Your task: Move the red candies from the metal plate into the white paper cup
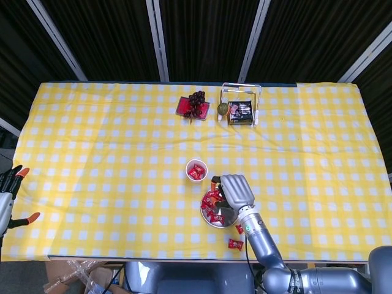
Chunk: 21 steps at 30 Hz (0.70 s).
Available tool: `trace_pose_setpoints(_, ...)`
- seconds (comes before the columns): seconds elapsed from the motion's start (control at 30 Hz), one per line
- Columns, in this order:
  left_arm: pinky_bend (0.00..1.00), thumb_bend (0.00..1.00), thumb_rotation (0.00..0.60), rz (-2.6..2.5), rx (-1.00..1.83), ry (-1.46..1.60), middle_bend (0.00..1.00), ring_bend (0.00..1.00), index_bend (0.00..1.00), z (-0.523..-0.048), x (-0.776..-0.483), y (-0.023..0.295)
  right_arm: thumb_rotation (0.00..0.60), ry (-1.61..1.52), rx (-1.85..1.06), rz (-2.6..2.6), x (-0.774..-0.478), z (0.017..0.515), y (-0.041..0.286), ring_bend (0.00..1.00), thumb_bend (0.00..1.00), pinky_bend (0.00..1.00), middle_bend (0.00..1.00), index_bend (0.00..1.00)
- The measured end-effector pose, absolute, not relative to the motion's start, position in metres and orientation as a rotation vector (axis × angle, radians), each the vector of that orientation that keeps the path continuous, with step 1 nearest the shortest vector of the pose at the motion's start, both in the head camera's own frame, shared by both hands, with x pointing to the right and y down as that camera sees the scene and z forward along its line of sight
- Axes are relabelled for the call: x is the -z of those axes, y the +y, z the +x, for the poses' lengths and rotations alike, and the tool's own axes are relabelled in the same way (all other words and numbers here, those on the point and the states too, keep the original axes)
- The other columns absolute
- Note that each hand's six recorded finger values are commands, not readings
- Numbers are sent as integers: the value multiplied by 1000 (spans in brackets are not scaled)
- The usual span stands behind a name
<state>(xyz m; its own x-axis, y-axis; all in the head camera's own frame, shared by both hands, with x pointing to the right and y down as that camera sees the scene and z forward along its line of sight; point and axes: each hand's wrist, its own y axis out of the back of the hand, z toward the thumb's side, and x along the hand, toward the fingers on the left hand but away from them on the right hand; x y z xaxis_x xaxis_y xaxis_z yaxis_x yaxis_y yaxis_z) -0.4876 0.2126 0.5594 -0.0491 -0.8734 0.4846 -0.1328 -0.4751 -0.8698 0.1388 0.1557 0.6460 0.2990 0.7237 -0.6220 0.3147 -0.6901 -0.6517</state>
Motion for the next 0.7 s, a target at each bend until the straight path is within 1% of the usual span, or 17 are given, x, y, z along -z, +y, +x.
trace_pose_setpoints(0.3, 0, 9, 600, -1637, 1590, 1082, 0, 0, 0, -489, -560, 211, 600, -925, -1292, -2161, -632, 111, 130, 950, 474, 976, 828, 635)
trace_pose_setpoints(0.43, 0, 8, 600, -1642, 1596, 1084, 0, 0, 0, -490, -561, 211, 600, -918, -1308, -2144, -638, 100, 116, 950, 474, 975, 828, 635)
trace_pose_setpoints(0.7, 0, 8, 600, -1650, 1603, 1081, 0, 0, 0, -490, -562, 211, 600, -930, -1358, -2113, -656, 95, 97, 950, 474, 975, 828, 635)
